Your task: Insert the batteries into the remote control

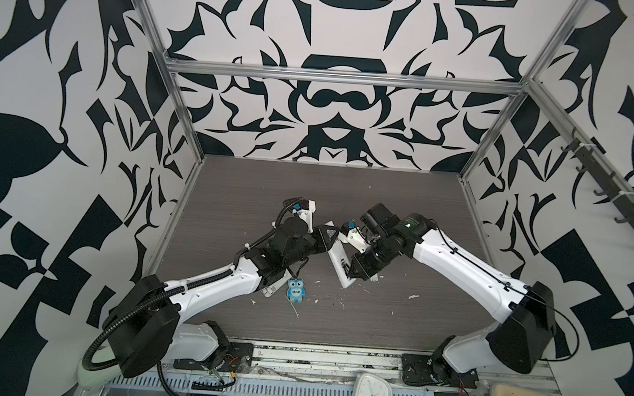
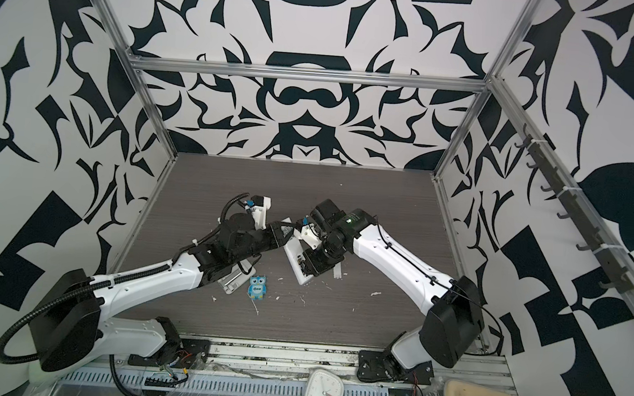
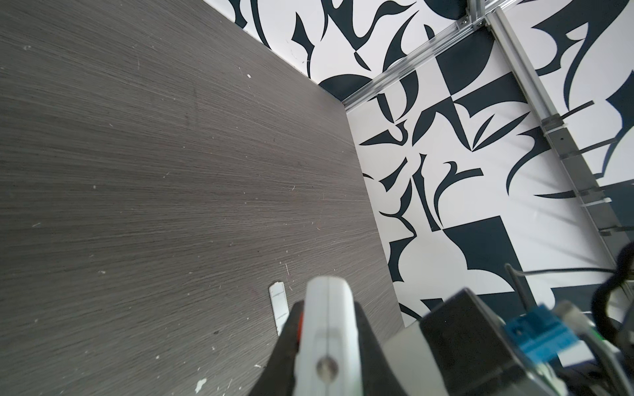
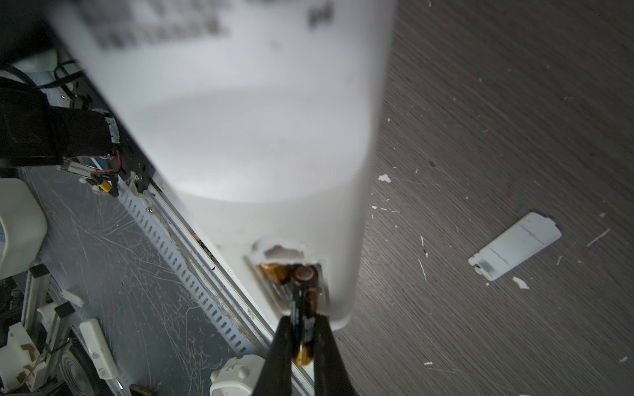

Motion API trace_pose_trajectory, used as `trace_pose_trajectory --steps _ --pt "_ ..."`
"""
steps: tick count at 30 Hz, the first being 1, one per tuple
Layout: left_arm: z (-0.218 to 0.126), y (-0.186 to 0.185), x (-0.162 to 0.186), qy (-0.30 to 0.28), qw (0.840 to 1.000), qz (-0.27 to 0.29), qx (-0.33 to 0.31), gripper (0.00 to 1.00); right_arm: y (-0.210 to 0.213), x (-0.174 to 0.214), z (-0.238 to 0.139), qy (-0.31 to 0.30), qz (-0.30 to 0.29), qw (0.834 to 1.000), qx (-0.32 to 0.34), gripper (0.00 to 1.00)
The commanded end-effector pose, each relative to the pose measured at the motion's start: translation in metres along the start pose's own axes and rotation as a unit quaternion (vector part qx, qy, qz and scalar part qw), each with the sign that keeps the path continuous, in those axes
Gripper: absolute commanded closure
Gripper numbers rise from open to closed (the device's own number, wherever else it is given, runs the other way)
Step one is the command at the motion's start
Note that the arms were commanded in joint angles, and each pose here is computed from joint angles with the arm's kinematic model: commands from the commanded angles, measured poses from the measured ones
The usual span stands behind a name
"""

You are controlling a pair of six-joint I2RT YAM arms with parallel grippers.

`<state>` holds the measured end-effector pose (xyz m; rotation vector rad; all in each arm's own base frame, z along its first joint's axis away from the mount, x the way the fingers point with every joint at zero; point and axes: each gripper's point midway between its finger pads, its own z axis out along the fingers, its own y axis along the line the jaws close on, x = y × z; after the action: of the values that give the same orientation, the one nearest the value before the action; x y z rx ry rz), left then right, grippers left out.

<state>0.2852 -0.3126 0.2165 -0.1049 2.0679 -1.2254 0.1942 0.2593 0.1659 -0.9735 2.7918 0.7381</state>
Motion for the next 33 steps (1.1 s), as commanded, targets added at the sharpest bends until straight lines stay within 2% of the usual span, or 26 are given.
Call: trace_pose_trajectory --steps 1,18,22,33 --pt "-0.003 -0.020 -0.014 -0.020 0.999 -0.004 0.032 1.00 0.006 -0.014 -0.011 -0.026 -0.003 1.000 0.001 1.00" --pt "-0.004 -0.020 -0.013 -0.023 0.999 -0.013 0.038 1.00 -0.006 -0.021 -0.015 -0.042 0.019 0.998 0.038 1.00" --pt "-0.014 -0.027 -0.018 -0.034 0.998 -0.017 0.052 1.00 -0.008 -0.021 -0.018 -0.045 0.018 0.998 0.046 1.00" --pt "-0.018 -0.021 -0.013 -0.028 0.998 -0.021 0.048 1.00 -0.007 -0.019 -0.021 -0.050 0.017 0.997 0.049 0.96"
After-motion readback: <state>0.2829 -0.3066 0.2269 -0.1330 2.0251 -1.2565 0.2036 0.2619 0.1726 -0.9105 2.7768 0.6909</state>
